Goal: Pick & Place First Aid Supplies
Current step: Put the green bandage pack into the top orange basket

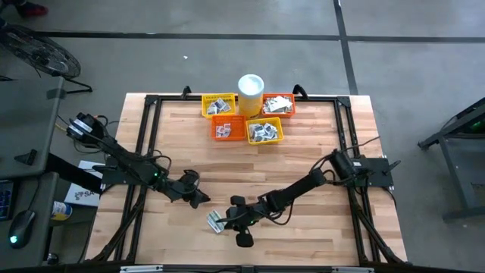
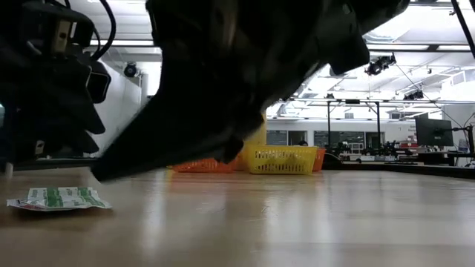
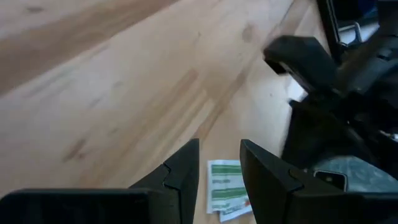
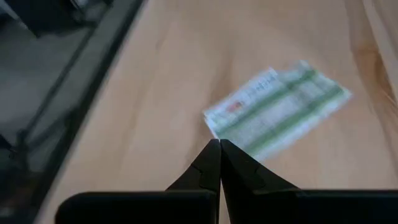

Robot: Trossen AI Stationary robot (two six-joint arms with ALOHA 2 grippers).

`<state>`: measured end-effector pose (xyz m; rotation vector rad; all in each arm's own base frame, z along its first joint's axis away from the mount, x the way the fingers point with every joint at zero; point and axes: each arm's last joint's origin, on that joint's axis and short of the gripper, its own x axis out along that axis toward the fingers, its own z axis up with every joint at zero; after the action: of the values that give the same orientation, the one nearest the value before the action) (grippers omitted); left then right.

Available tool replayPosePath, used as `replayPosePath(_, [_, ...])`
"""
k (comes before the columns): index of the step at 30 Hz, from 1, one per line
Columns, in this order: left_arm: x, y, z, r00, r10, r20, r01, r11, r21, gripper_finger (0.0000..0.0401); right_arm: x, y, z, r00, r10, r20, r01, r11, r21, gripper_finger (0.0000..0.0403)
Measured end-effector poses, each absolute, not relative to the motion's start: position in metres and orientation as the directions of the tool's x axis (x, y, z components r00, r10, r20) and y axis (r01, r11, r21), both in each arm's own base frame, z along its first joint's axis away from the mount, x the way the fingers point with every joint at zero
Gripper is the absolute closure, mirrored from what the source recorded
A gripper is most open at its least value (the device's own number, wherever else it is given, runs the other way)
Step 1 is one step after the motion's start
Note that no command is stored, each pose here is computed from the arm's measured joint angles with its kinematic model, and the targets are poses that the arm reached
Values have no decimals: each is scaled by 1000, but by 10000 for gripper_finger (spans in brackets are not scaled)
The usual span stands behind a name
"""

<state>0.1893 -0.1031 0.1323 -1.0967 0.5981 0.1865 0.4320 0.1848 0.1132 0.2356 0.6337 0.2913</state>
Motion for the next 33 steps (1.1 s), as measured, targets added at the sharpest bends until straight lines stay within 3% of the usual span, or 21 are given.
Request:
replayPosePath(18, [208,-119,123,767,-214,-605,-480,434,-762,284,436,179,110,794,290,-534,-159,947,278,403])
replayPosePath(33, [203,-123,120,695,-314,-646,-517,407,-753,284,439,181,80,785,314,-534,-127,925,357,403])
